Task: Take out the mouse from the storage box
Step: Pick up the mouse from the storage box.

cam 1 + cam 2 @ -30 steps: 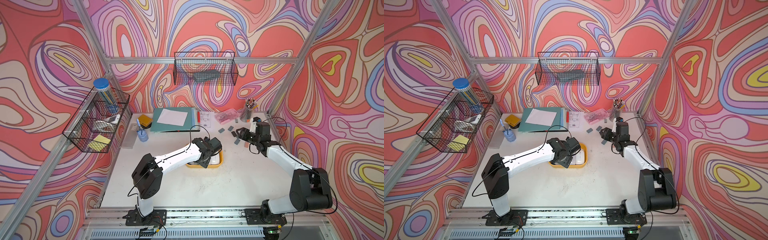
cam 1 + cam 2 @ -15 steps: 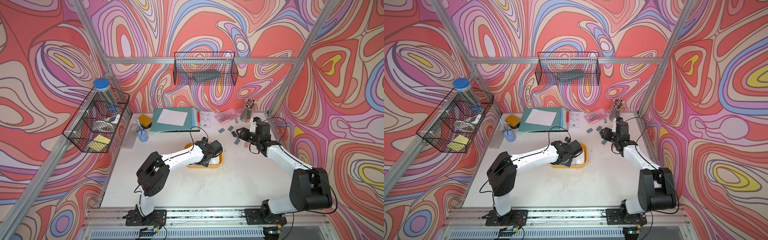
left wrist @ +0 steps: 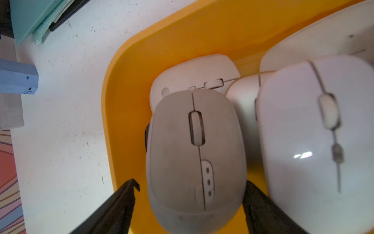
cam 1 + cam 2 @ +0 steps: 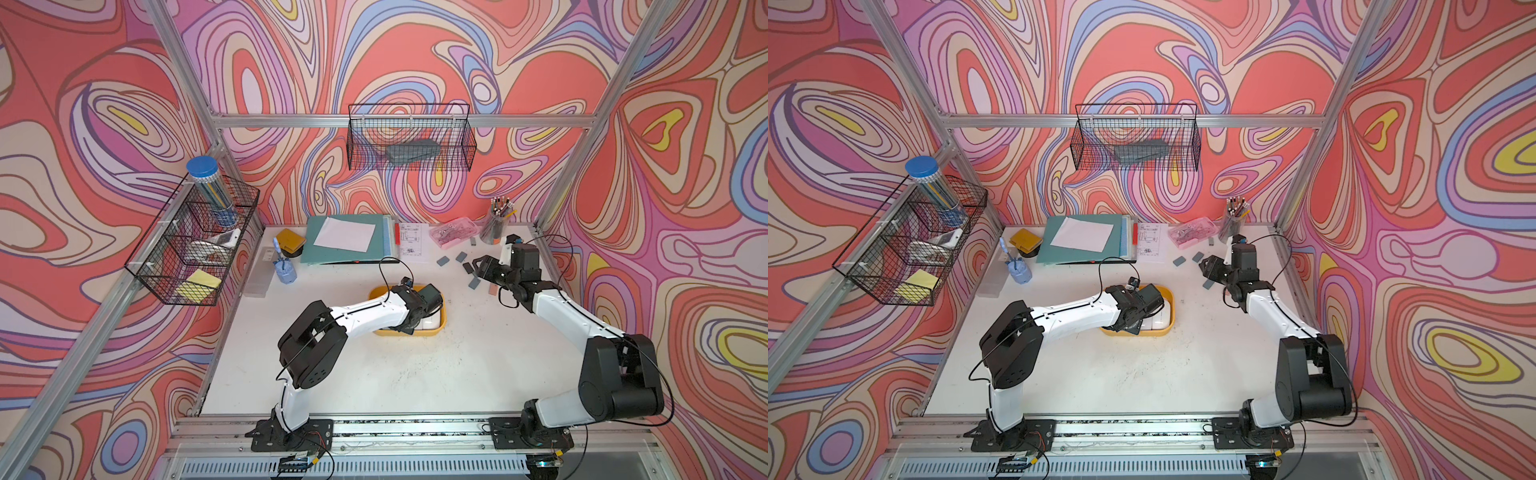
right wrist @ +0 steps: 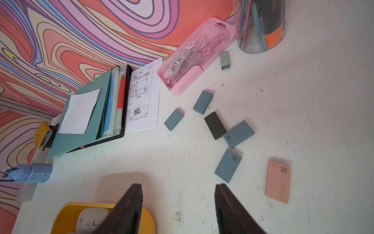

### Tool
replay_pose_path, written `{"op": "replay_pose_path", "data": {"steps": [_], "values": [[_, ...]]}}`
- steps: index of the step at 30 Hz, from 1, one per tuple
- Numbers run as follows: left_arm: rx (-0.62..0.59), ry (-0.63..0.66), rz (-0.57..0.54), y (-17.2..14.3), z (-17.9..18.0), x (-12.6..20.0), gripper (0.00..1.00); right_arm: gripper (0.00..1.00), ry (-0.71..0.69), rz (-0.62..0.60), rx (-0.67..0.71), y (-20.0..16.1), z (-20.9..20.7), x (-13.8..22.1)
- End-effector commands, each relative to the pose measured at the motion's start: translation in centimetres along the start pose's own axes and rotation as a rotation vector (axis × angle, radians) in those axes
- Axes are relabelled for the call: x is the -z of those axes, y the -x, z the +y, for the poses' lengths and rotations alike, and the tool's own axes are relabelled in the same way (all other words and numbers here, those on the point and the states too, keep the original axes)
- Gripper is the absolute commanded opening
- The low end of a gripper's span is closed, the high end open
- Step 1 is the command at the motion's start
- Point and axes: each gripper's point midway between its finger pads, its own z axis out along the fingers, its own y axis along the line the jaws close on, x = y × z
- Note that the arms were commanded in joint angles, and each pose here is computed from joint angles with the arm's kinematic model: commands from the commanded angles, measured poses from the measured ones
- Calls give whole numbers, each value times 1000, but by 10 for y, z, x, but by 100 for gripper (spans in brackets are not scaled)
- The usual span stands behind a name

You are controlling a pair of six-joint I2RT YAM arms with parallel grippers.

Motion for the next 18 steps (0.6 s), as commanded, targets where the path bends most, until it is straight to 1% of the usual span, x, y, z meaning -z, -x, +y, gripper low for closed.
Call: {"op": "replay_pose_path", "data": {"steps": [1, 4, 6, 9, 14, 18], "values": [[15, 19, 5, -3, 5, -14, 78, 59, -5, -5, 13, 3, 1, -3], [16, 15, 4, 0, 4, -18, 70, 58, -3, -6, 13, 4, 2, -3], [13, 10, 0, 2, 3, -16, 60, 59, -3, -5, 13, 3, 2, -3], [14, -1, -15, 5, 6, -9, 48, 58, -4, -4, 13, 3, 2, -3], [9, -24, -39, 10, 11, 4, 38, 57, 1, -4, 12, 3, 2, -4], [25, -59, -63, 14, 16, 20, 37, 57, 3, -6, 11, 4, 3, -3]]}}
